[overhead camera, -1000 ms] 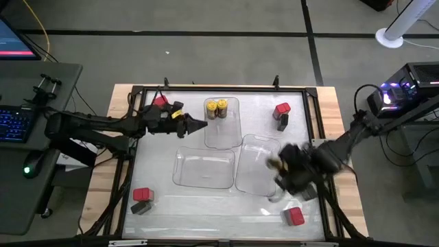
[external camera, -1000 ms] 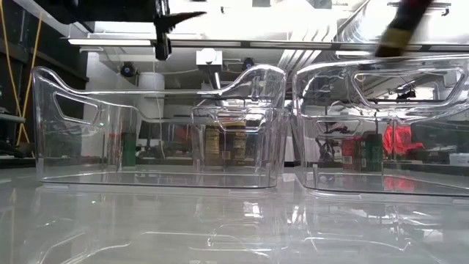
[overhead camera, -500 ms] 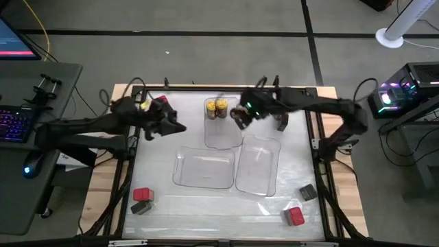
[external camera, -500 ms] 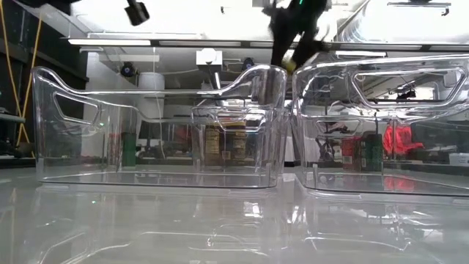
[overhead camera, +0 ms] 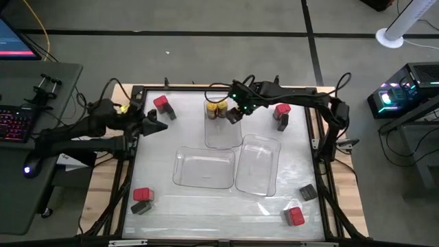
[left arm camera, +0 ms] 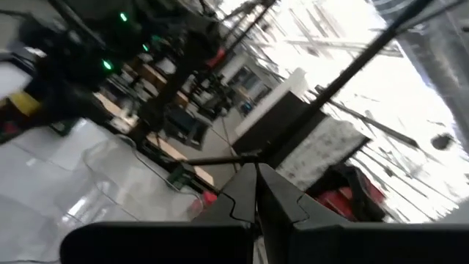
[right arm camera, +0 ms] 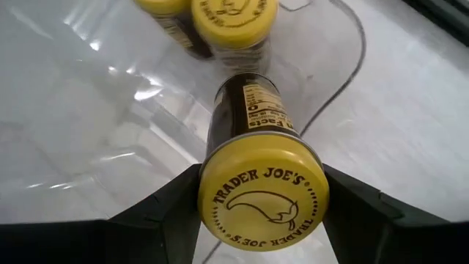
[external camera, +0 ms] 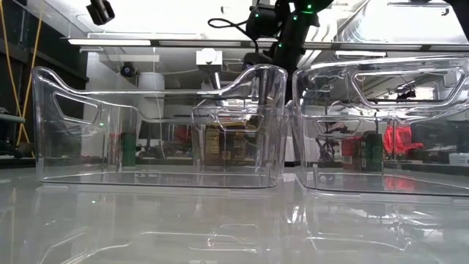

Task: Sort spices by type
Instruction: Put the yellow seasoning bottle into the top transparent bin

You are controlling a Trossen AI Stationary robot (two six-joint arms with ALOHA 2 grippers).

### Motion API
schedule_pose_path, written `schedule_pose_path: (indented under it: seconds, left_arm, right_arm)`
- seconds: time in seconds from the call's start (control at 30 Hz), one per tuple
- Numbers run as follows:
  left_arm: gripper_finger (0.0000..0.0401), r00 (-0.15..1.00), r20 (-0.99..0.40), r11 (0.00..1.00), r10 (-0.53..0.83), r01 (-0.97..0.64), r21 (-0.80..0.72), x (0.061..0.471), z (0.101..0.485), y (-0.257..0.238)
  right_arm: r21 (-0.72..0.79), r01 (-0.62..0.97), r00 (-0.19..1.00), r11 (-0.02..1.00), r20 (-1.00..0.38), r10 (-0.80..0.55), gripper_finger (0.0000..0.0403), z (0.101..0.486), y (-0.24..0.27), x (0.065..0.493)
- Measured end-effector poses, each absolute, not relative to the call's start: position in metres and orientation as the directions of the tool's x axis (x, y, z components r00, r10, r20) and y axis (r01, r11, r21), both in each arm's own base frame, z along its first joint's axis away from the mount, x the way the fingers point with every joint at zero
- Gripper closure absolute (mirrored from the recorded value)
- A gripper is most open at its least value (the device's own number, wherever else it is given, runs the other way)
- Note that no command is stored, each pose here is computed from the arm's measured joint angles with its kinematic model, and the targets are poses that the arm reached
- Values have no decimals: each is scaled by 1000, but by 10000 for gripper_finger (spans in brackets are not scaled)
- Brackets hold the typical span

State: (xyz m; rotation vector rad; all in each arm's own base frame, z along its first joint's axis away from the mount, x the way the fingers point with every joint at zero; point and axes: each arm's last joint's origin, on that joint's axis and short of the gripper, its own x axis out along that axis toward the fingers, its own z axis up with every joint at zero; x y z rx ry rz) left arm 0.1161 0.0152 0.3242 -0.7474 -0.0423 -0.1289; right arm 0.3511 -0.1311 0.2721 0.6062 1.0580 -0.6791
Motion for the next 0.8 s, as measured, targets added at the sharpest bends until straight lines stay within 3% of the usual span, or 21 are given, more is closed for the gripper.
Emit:
schedule_pose_path:
  seconds: [0.27,0.5,0.8]
  left_arm:
    - [400,995,62,728,78,-15,-685,121,322,21]
    - [400,971,27,662,237,-142,-736,130,318,28]
    - [400,963,-10,665,270,-194,-721,144,312,32]
  right_arm:
    - [86,709,326,700,-920,-218,173,272,-140,348]
    - [54,624,339,779,-917,-208,140,273,-142,348]
    - [64,595,396,801,-891,-223,134,275,-144,353]
